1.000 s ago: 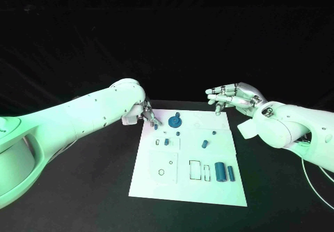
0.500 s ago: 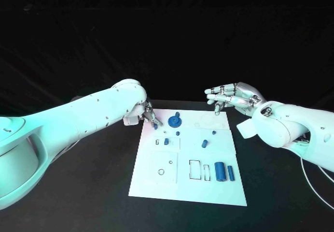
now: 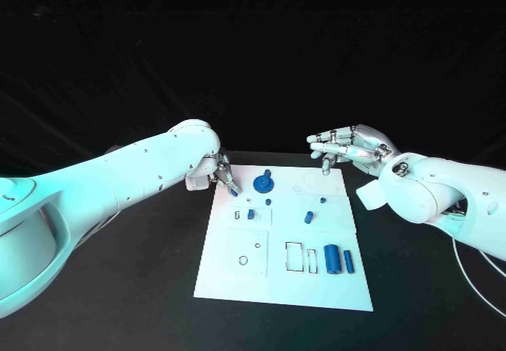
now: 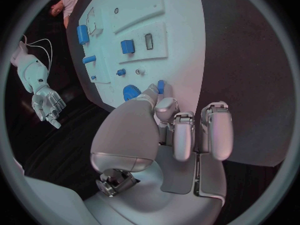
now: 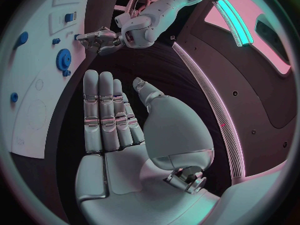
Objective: Assemble the parts on the task board
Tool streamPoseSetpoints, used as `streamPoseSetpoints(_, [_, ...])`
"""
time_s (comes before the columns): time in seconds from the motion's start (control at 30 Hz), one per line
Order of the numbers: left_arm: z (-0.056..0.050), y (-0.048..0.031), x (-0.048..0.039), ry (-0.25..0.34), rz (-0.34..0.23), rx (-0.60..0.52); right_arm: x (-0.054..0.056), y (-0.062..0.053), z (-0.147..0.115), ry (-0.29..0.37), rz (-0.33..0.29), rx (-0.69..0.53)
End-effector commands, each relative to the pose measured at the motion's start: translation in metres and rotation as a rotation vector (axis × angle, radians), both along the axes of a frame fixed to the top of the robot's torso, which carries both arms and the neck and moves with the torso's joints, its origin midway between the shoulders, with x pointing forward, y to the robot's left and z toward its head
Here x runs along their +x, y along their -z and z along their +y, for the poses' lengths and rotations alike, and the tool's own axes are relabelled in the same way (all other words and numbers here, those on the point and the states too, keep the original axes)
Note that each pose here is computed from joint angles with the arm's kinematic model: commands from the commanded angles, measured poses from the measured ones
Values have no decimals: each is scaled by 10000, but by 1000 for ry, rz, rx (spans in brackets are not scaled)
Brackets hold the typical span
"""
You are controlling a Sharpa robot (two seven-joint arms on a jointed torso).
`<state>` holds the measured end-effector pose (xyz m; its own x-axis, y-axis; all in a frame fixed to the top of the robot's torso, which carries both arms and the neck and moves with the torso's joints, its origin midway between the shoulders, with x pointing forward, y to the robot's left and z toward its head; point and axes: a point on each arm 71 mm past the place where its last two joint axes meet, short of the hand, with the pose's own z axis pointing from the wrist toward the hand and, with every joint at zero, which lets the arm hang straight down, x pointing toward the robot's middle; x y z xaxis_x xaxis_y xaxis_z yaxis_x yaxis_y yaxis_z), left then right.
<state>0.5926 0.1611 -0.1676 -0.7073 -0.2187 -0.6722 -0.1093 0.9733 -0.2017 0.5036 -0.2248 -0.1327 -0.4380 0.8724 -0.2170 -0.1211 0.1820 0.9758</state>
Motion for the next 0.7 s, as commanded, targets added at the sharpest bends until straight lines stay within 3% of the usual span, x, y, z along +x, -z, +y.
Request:
streamPoseSetpoints(0.03, [-19,17,-11,6,13,-19,-18,-1,35,-37,-5,-2])
streamPoseSetpoints(0.37, [9,-12,-86,8,11,-98,-34,11,54,-80,10,-10])
streamPoseSetpoints(0.7, [41,-92,-316,-8,-67,-191,-22,19,12,-68,9,-19])
